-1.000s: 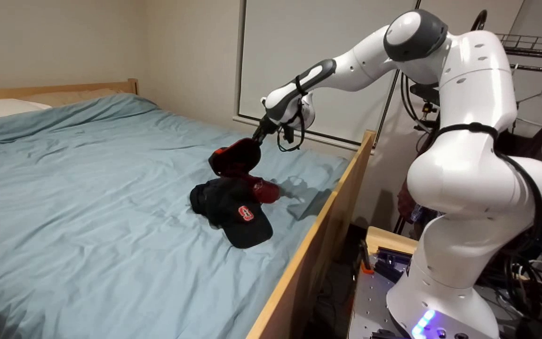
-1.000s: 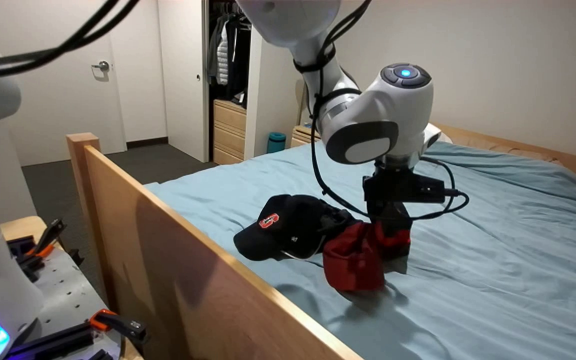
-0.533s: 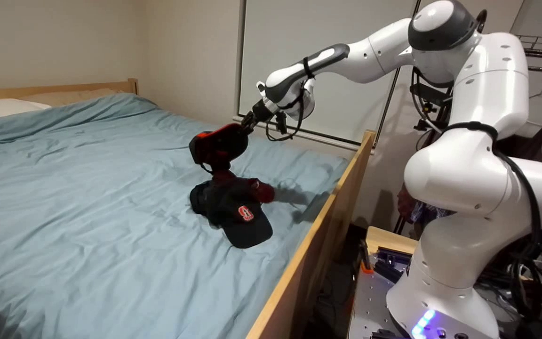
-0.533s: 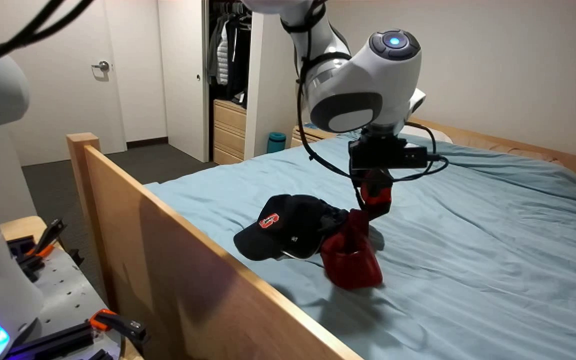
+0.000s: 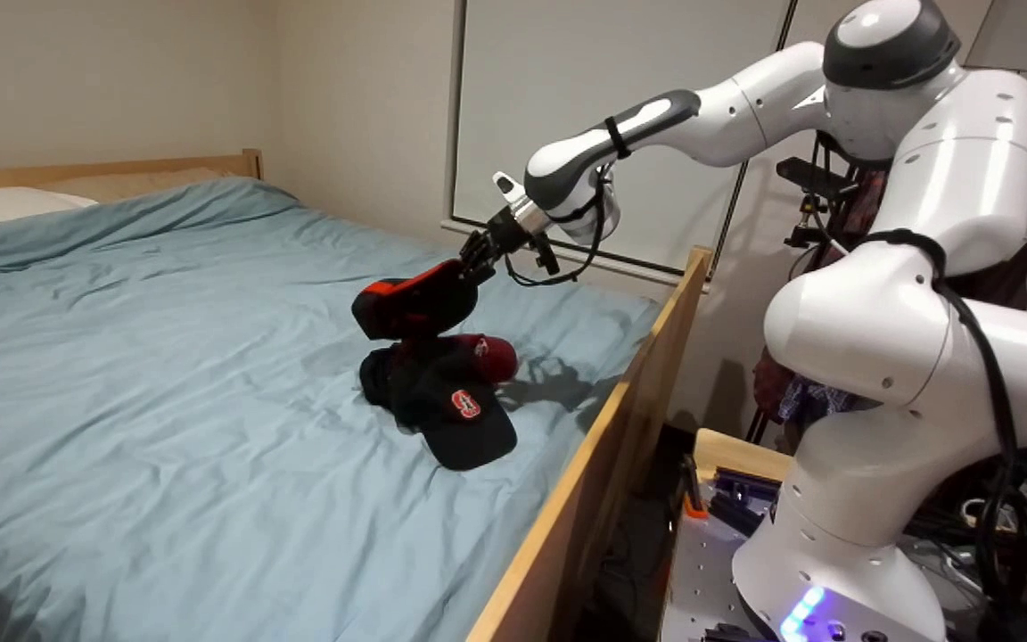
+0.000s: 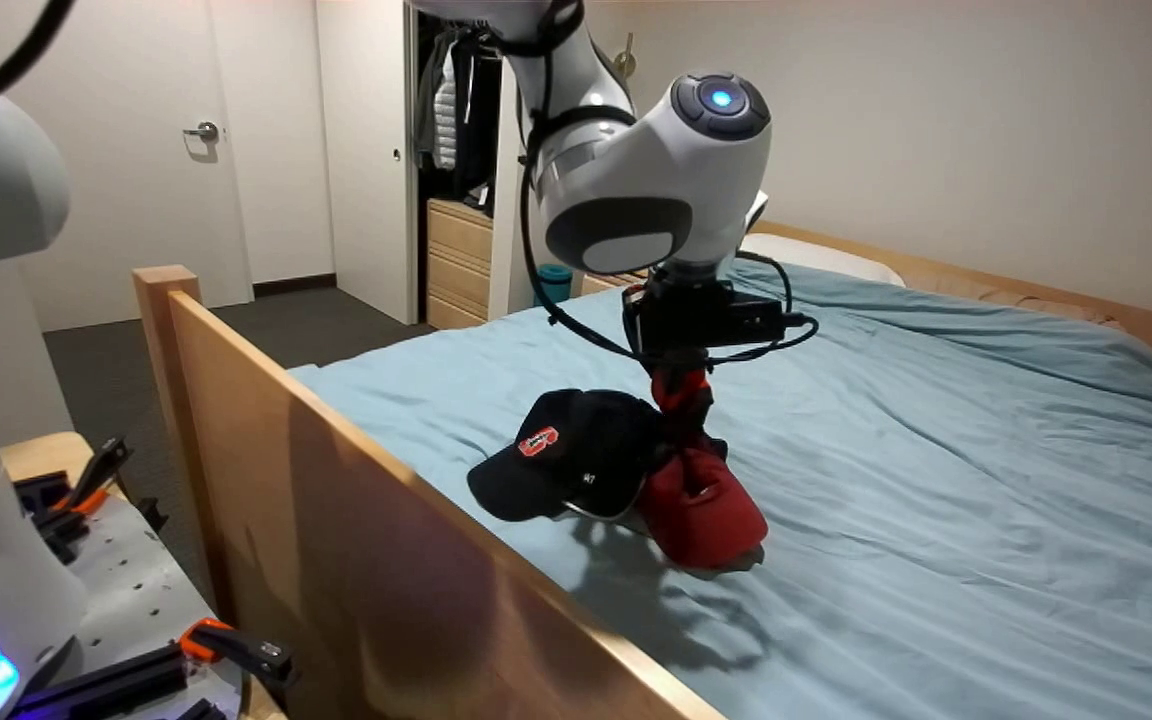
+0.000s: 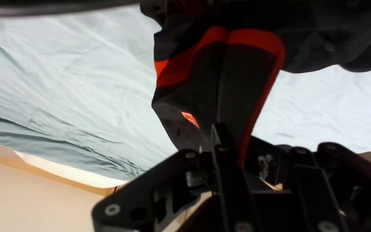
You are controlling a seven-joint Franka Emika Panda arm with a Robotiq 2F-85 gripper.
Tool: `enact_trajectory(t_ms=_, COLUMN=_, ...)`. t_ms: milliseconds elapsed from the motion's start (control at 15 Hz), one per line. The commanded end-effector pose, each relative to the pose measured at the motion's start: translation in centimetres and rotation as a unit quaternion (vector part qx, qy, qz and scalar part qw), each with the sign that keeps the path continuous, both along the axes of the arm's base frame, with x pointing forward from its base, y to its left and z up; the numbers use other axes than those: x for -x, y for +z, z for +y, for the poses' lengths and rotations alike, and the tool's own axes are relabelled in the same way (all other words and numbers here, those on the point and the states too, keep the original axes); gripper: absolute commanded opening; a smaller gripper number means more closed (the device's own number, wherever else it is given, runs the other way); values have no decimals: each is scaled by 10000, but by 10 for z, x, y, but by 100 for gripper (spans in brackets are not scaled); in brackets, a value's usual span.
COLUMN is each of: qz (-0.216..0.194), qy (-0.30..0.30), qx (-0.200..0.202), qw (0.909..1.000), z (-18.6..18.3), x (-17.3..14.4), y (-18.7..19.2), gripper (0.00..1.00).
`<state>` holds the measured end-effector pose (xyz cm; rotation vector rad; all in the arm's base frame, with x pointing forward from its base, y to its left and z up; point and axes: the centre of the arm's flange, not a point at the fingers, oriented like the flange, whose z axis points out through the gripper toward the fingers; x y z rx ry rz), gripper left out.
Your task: Put the left and right caps on the middle cap one at a time
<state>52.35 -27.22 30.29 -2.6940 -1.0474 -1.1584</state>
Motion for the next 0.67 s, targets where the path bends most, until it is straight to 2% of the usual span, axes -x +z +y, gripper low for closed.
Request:
enact_trajectory(t_ms=0, qz=-100, qy=390, qx=73, qw=9992, z=8, x=39, y=-4, gripper=5)
enact_trajectory(t_ms=133, qz=34, qy=662, qx=266, qw=9974, z=9, x=57, y=-5, gripper=5)
enact_trajectory(t_ms=267, qz=236, qy=921, qx=289, qw=9950, z=9, x=73, y=-5, gripper=5)
enact_trajectory(t_ms=467, qz=508, qy=1049, qx=615, qw=9913, z=6, x=95, y=-16, gripper=5)
enact_trajectory(t_ms=533, qz=649, qy=993, qx=673, qw=9907, z=7, x=99, y=-23, gripper=32)
enact_trajectory(t_ms=600, qz=897, qy=986, qx=776, qw=9880, z=5, x=101, y=-31, gripper=33)
